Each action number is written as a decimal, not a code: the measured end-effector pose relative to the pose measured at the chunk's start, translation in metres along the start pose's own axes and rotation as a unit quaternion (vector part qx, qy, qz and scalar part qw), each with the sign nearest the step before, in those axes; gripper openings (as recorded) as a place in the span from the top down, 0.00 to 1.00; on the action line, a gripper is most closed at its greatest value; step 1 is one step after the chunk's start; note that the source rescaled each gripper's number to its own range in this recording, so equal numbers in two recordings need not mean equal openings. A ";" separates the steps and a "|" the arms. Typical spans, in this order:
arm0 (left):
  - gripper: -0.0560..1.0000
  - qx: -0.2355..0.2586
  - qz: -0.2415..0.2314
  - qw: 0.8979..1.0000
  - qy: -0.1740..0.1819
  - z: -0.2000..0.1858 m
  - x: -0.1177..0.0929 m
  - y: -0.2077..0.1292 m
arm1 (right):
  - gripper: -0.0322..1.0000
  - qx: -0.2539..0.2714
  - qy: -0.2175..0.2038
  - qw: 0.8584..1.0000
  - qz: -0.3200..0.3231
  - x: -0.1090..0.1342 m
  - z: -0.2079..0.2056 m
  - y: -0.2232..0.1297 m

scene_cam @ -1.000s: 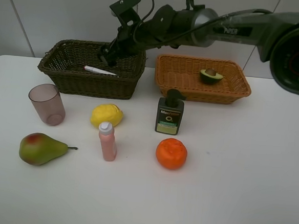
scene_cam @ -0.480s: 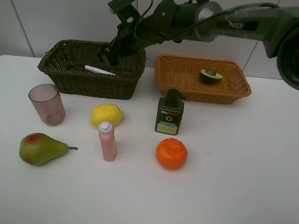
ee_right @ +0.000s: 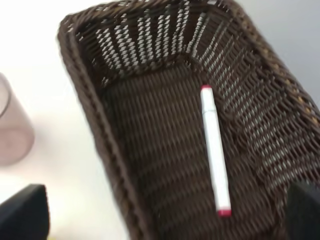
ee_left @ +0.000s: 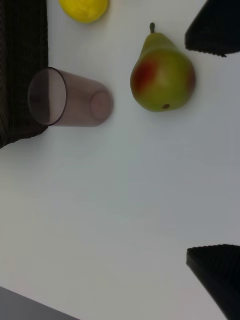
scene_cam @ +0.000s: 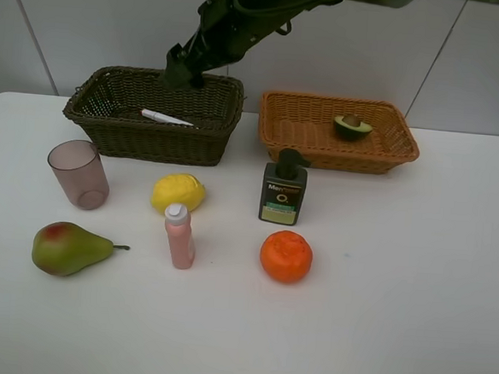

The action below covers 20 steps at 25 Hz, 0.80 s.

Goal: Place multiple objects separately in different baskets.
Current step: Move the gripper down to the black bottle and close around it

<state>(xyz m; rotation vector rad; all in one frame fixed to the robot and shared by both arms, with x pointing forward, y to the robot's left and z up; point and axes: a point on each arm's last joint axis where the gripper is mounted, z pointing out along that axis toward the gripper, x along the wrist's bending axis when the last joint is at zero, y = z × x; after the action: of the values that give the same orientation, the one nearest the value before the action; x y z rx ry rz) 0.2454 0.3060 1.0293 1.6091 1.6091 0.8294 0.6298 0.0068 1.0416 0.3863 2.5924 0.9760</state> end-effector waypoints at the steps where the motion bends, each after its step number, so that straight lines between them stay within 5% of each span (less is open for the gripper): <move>1: 0.00 0.000 0.000 1.000 0.000 0.000 0.000 0.000 | 0.00 0.015 0.001 1.000 -0.009 0.000 -0.006 0.000; 12: 0.00 0.000 0.000 1.000 0.000 0.000 0.000 0.000 | 0.00 0.241 0.041 0.968 -0.053 0.006 -0.031 -0.035; 20: 0.00 0.000 0.000 1.000 0.000 0.000 0.000 0.000 | 0.00 0.278 0.024 0.959 -0.047 0.003 -0.034 -0.041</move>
<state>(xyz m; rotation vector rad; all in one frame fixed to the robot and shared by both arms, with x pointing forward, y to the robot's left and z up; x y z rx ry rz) 0.2454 0.3060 1.0293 1.6091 1.6091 0.8294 0.6080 -0.0417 1.0373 0.3707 2.8685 0.2092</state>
